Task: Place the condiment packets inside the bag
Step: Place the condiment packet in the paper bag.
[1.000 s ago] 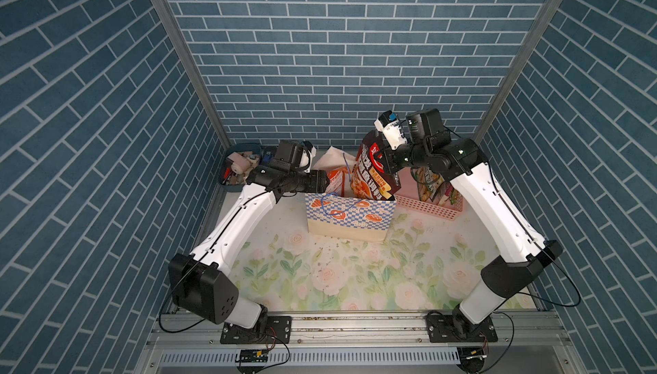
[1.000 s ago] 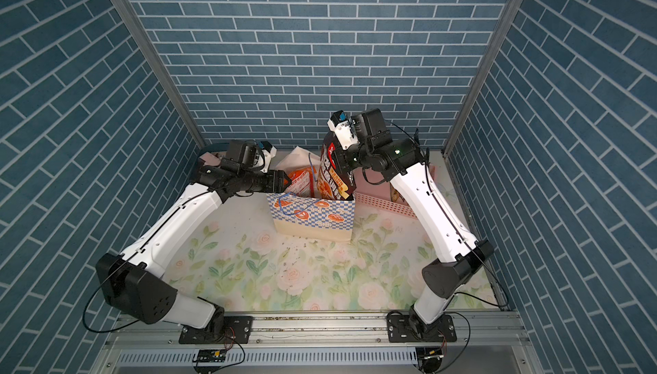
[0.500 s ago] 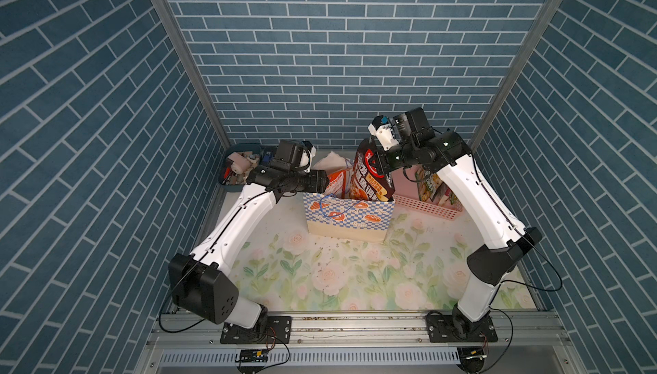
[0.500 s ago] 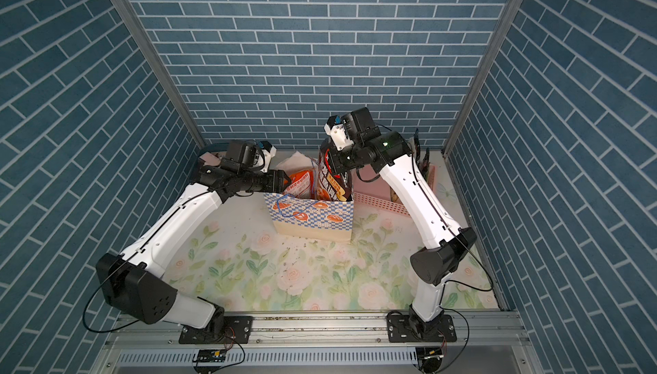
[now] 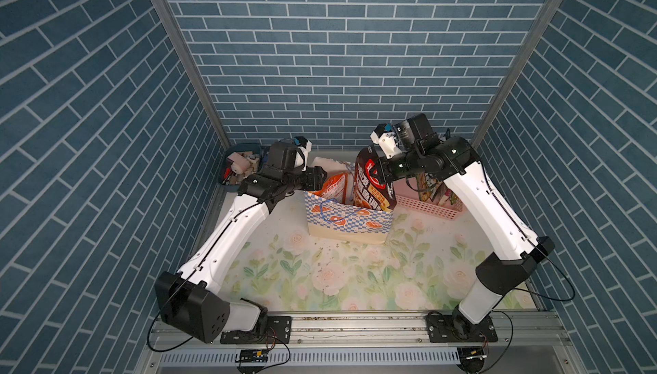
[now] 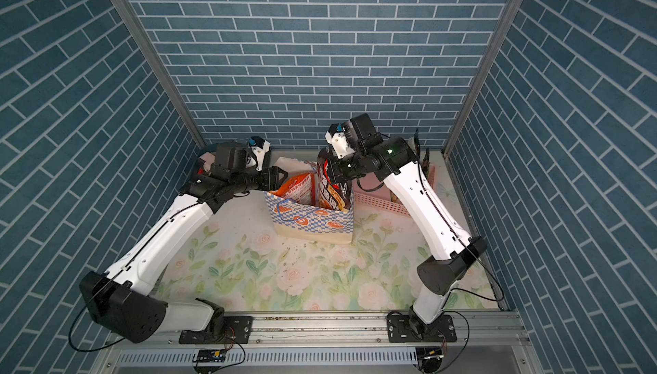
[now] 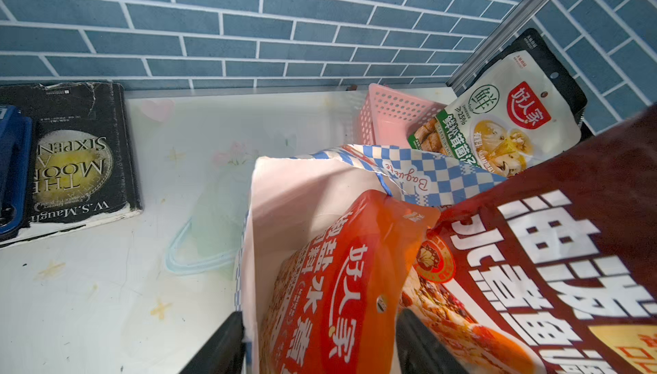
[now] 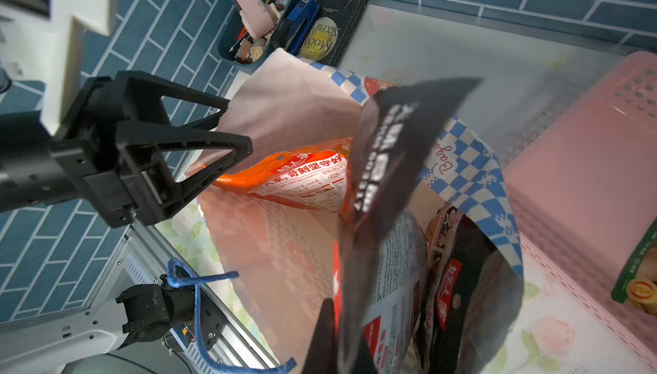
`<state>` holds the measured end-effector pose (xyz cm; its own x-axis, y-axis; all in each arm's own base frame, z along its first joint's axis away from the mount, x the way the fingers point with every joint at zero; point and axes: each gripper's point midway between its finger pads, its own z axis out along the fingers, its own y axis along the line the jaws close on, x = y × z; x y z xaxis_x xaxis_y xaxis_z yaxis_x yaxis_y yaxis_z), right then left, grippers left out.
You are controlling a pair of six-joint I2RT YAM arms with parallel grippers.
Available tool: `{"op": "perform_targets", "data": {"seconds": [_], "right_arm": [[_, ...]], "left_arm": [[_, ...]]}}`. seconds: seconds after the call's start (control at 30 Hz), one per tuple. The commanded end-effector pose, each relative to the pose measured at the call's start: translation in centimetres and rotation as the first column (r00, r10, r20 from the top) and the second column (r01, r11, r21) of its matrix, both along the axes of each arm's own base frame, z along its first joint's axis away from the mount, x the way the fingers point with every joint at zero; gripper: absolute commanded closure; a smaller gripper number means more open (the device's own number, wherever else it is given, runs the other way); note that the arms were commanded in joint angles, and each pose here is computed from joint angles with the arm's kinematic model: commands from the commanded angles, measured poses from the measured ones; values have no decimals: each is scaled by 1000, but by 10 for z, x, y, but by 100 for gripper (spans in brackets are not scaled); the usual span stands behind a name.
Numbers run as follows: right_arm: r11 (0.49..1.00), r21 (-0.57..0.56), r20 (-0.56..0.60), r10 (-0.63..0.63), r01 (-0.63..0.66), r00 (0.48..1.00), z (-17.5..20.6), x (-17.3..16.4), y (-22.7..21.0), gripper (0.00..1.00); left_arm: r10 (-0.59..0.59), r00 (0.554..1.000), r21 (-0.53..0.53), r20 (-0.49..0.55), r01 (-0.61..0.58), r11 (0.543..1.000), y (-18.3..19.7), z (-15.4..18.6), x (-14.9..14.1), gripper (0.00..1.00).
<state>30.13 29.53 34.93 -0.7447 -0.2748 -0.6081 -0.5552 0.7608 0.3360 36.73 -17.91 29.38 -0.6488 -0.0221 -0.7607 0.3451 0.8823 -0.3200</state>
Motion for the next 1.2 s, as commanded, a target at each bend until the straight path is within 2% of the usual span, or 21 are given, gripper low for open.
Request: {"op": "perform_targets", "data": {"seconds": [0.0, 0.07, 0.2, 0.33, 0.4, 0.5, 0.6, 0.67, 0.73, 0.8, 0.97, 1.17], "right_arm": [[995, -20, -18, -98, 98, 995, -2, 3, -11, 100], [992, -39, -6, -117, 117, 993, -1, 9, -12, 100], [994, 10, 36, -110, 109, 993, 24, 11, -9, 100], [996, 57, 40, -69, 67, 997, 33, 4, -3, 100], [996, 75, 35, -44, 42, 998, 35, 0, 0, 100], [995, 104, 41, -12, 8, 999, 41, -6, 3, 100], [991, 132, 52, 12, -18, 999, 47, -11, 5, 100], [988, 148, 63, 21, -30, 998, 51, -14, 5, 100], [988, 149, 67, 21, -31, 998, 52, -16, 4, 100], [989, 148, 67, 19, -29, 998, 52, -16, 2, 100], [987, 160, 78, 13, -25, 997, 57, -19, 0, 100], [981, 190, 105, -47, 26, 993, 69, -13, -6, 100]], "left_arm": [[-12, 1000, -2, 27, 12, 1000, -2, 2, -1, 30], [-7, 999, 46, 38, 6, 999, 2, 2, 3, 27], [23, 1000, 230, 8, -25, 973, 17, -3, 25, 26], [-20, 999, 329, -40, 32, 944, 12, -8, 46, 28], [-81, 995, 363, -52, 95, 927, 5, -11, 51, 29], [-182, 982, 442, -47, 184, 878, -3, -17, 52, 29], [-311, 950, 508, -1, 269, 819, -16, -18, 48, 27], [-403, 914, 553, 52, 310, 773, -26, -14, 45, 27], [-436, 894, 610, 102, 290, 738, -30, -10, 49, 27], [-424, 895, 662, 140, 234, 712, -29, -4, 60, 32], [-404, 898, 720, 174, 164, 674, -30, 2, 91, 43], [-474, 869, 744, 140, 224, 630, -50, -11, 97, 48]]}}
